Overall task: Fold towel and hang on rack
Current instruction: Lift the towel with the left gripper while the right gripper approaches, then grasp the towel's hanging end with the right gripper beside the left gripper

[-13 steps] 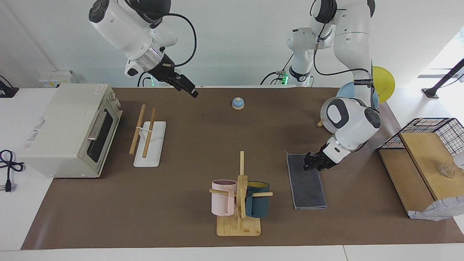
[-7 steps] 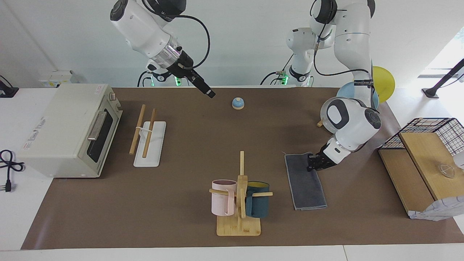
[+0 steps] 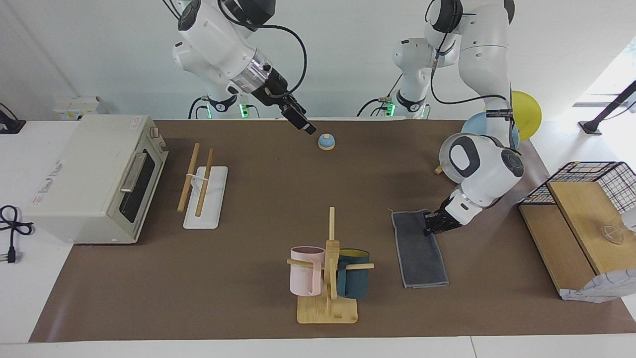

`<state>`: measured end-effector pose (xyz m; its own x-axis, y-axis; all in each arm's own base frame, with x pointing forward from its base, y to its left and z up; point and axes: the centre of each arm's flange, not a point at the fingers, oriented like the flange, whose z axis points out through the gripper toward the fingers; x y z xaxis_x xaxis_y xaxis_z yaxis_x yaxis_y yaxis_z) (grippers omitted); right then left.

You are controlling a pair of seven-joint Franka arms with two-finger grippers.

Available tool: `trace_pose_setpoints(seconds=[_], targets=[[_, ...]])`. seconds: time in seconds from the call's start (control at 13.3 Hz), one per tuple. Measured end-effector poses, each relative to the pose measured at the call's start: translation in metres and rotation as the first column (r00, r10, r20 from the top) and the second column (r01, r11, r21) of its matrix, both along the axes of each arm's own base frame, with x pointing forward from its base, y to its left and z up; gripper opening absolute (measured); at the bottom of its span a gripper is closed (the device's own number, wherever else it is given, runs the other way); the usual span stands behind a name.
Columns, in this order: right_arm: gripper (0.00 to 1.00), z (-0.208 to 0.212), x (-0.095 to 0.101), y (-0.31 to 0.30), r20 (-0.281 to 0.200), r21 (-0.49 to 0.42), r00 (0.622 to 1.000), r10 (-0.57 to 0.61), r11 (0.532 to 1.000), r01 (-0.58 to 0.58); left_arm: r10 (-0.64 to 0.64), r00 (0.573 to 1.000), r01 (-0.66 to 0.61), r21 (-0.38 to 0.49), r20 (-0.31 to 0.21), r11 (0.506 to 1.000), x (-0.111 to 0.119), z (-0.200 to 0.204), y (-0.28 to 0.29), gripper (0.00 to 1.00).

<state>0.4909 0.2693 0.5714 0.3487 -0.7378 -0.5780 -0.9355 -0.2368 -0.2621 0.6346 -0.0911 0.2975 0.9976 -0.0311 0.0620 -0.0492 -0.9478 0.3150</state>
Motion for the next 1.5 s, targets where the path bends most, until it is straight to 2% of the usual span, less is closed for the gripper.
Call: trace_pose_setpoints(seconds=[0.22, 0.45, 0.67, 0.82, 0.97, 1.12, 1.27, 1.42, 1.5], targets=[[1.00, -0.012, -0.002, 0.022, 0.007, -0.002, 1.000, 0.007, 1.000, -0.007, 0.180, 0.980, -0.182, -0.011, -0.085, 0.983, 0.012, 0.039, -0.008, 0.02], [1.00, -0.022, 0.003, 0.027, 0.011, -0.005, 1.000, -0.003, 1.000, 0.003, 0.369, 0.918, -0.369, 0.027, -0.143, 0.929, 0.011, 0.095, -0.023, 0.02], [1.00, -0.025, 0.003, 0.030, 0.006, -0.007, 1.000, 0.002, 1.000, -0.001, 0.526, 0.833, -0.523, 0.064, -0.170, 0.850, 0.000, 0.137, -0.040, 0.02], [1.00, -0.026, -0.001, 0.042, 0.015, -0.002, 1.000, -0.003, 1.000, 0.003, 0.642, 0.746, -0.636, 0.096, -0.179, 0.766, -0.009, 0.161, -0.055, 0.02], [1.00, -0.029, 0.000, 0.053, 0.016, 0.019, 0.998, -0.067, 0.998, 0.067, 0.770, 0.606, -0.765, 0.118, -0.202, 0.633, -0.019, 0.187, -0.068, 0.02], [1.00, -0.034, 0.011, 0.053, 0.011, 0.080, 0.989, -0.149, 0.986, 0.148, 0.877, 0.419, -0.879, 0.137, -0.235, 0.457, -0.029, 0.213, -0.078, 0.02], [1.00, -0.041, 0.014, 0.057, 0.004, 0.098, 0.985, -0.173, 0.980, 0.172, 0.942, 0.193, -0.958, 0.155, -0.274, 0.241, -0.039, 0.235, -0.084, 0.02], [1.00, -0.046, 0.012, 0.070, 0.018, 0.108, 0.984, -0.180, 0.978, 0.177, 0.950, -0.047, -0.981, 0.194, -0.308, 0.014, -0.043, 0.247, -0.086, 0.02], [1.00, -0.048, 0.011, 0.076, 0.033, 0.112, 0.982, -0.187, 0.977, 0.182, 0.938, -0.135, -0.975, 0.211, -0.319, -0.069, -0.044, 0.250, -0.086, 0.02]])
